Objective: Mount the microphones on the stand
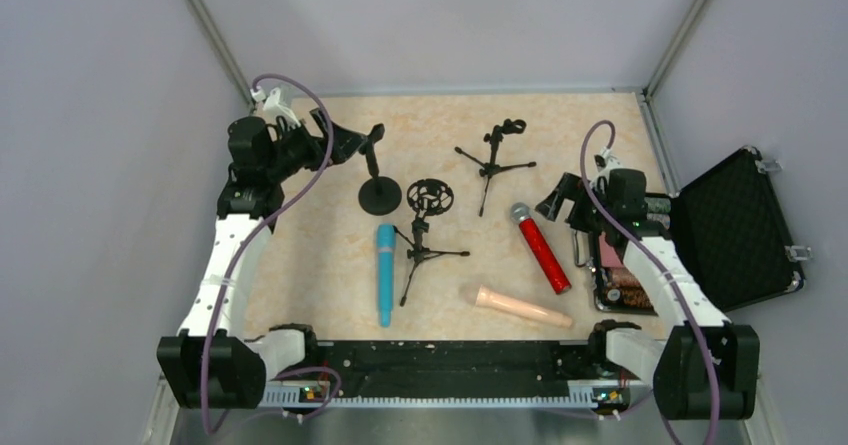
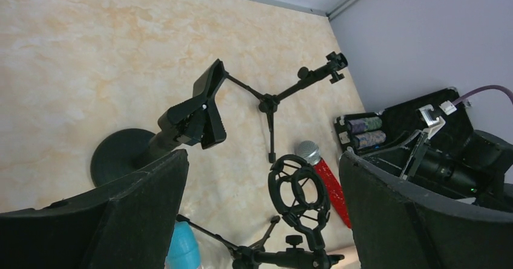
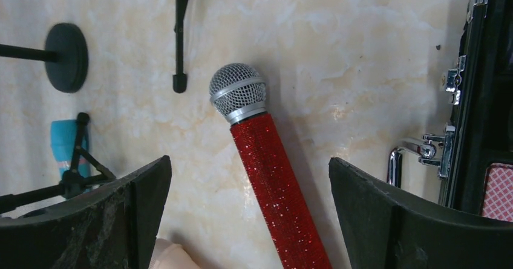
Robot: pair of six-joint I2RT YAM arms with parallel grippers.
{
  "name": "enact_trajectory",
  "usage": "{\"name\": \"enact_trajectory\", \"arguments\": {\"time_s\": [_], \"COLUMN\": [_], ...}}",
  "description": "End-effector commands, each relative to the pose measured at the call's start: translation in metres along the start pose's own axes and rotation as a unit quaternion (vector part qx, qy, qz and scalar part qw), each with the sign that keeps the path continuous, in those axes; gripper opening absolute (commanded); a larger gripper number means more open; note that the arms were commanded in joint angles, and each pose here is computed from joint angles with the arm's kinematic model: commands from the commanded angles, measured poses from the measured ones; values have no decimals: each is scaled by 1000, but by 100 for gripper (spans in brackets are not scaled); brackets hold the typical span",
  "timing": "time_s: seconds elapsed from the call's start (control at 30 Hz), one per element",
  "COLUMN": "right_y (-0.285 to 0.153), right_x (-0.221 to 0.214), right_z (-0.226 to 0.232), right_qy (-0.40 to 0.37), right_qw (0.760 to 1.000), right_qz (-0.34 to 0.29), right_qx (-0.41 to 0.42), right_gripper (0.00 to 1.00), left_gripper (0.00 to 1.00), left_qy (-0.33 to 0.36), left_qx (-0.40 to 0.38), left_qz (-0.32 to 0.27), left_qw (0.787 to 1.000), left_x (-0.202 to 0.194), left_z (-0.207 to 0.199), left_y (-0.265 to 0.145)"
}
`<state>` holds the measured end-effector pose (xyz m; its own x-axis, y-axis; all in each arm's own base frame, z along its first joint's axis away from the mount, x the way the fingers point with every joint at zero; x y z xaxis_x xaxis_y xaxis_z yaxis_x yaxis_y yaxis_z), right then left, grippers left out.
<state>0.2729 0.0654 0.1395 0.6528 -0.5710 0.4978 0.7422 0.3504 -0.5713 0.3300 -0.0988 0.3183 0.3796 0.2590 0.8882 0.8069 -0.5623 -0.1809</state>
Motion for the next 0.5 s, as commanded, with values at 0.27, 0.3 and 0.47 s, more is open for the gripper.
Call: {"name": "enact_trajectory", "arguments": {"time_s": [0.27,0.3,0.47], "right_y": [45,47,60], "right_x": [-35,-36,-47], "right_z": [10,9,5], "right_qy": [-155,-168,-199], "right_qw": [972,967,953], "right_qz": [86,89,103], "right_qx": [-156,-170,-202], "right_gripper": [98,98,94], "left_gripper": [99,99,99], "left_qy": [93,94,98], "left_qx": [48,51,57], "left_qz": [-18,-17,-14], "left_qw": [994,994,993], "left_x": [4,3,3], "left_z": [4,6,7], "left_y": [-22,-22,-23]}}
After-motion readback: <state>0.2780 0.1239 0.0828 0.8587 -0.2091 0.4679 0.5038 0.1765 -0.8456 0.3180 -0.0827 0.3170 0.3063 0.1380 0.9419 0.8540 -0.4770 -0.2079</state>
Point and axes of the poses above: each gripper's point midway between its finger pads, its own y axis out along the fingers, its own z axis along the line the jaws close on, x = y × z, the point moved 3 cm from there along -y, back along the fingers, and after that the axes turned 14 degrees about y, right-handed, at the moved point
